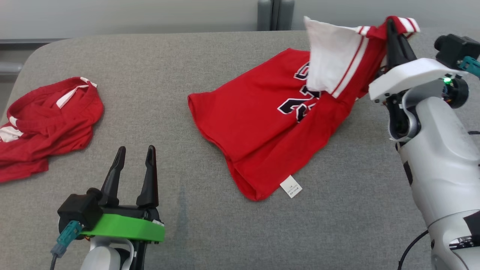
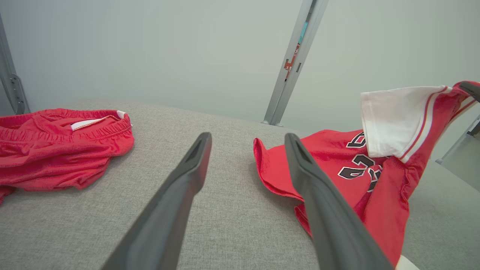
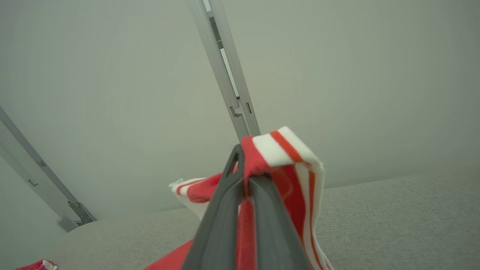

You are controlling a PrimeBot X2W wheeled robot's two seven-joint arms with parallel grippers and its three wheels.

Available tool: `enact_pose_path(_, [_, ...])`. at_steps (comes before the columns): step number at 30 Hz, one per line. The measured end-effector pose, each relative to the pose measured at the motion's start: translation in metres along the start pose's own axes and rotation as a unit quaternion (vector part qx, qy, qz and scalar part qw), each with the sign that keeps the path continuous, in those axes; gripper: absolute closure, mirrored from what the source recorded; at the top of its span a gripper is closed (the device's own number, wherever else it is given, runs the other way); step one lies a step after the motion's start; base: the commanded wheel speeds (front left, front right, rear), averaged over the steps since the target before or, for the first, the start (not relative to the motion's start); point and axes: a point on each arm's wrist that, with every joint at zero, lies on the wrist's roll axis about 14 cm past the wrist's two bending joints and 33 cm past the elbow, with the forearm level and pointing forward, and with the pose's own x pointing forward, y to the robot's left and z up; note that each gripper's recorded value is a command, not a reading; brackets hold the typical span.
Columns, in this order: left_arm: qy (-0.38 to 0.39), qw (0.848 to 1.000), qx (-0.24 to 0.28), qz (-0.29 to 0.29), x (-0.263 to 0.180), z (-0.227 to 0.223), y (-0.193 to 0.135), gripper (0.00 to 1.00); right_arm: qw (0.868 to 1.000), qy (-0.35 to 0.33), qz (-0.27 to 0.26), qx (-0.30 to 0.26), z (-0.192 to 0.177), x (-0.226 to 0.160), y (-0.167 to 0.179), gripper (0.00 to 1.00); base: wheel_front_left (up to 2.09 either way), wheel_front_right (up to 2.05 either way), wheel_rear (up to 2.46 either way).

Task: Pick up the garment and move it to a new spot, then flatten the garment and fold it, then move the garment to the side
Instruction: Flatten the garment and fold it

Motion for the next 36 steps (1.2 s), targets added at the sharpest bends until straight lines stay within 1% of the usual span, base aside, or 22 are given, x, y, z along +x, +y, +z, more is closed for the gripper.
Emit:
enact_pose_path(1, [0.002, 1.000, 0.000, -0.001, 0.002, -0.002, 0.000, 0.00, 1.000, 0.002, -0.024, 0.004, -0.003, -0.002, -0.016, 1.00, 0.00, 0.00, 0.00])
enact_pose_path(3, [0.006, 1.000, 0.001, -0.002, 0.004, -0.004, 0.000, 0.00, 0.998, 0.001, -0.062, 0.016, -0.006, -0.005, -0.042, 0.01, 0.00, 0.00, 0.00])
enact_pose_path(5, [0.010, 1.000, 0.000, -0.002, 0.005, -0.007, 0.001, 0.00, 0.995, 0.001, -0.098, 0.022, -0.010, -0.011, -0.065, 0.00, 0.00, 0.00, 0.00])
enact_pose_path(7, [0.012, 1.000, 0.002, 0.000, 0.005, -0.008, 0.003, 0.00, 0.992, 0.003, -0.119, 0.032, -0.016, -0.016, -0.076, 0.00, 0.00, 0.00, 0.00])
enact_pose_path(10, [0.013, 1.000, 0.003, 0.003, 0.004, -0.008, 0.005, 0.00, 0.989, 0.001, -0.141, 0.040, -0.021, -0.025, -0.085, 0.00, 0.00, 0.00, 0.00])
enact_pose_path(13, [0.010, 1.000, 0.003, 0.003, 0.003, -0.006, 0.006, 0.00, 0.988, -0.001, -0.148, 0.036, -0.022, -0.034, -0.086, 0.00, 0.00, 0.00, 0.00])
enact_pose_path(16, [0.005, 1.000, 0.004, 0.001, 0.002, -0.002, 0.004, 0.00, 0.991, 0.010, -0.134, 0.018, -0.030, -0.046, -0.077, 0.00, 0.00, 0.00, 0.00])
enact_pose_path(20, [0.002, 1.000, 0.004, 0.000, 0.000, 0.000, 0.003, 0.00, 0.994, 0.043, -0.095, -0.021, -0.052, -0.069, -0.056, 0.00, 0.00, 0.00, 0.00])
enact_pose_path(22, [0.001, 1.000, 0.003, -0.002, -0.001, 0.001, 0.001, 0.00, 0.994, 0.068, -0.076, -0.046, -0.067, -0.085, -0.048, 0.00, 0.00, 0.00, 0.00])
enact_pose_path(27, [-0.003, 1.000, 0.003, -0.007, 0.000, 0.004, -0.003, 0.00, 0.989, 0.108, -0.067, -0.077, -0.087, -0.116, -0.045, 0.00, 0.00, 0.00, 0.00])
enact_pose_path(30, [-0.004, 1.000, 0.002, -0.009, -0.001, 0.004, -0.005, 0.00, 0.987, 0.111, -0.052, -0.099, -0.087, -0.123, -0.038, 0.00, 0.00, 0.00, 0.00])
enact_pose_path(33, [-0.005, 1.000, 0.002, -0.010, -0.003, 0.005, -0.006, 0.00, 0.988, 0.091, -0.036, -0.123, -0.077, -0.129, -0.028, 0.00, 0.00, 0.00, 0.00])
enact_pose_path(36, [-0.003, 1.000, 0.002, -0.012, -0.006, 0.004, -0.008, 0.00, 0.988, 0.072, -0.040, -0.128, -0.065, -0.140, -0.030, 0.00, 0.00, 0.00, 0.00])
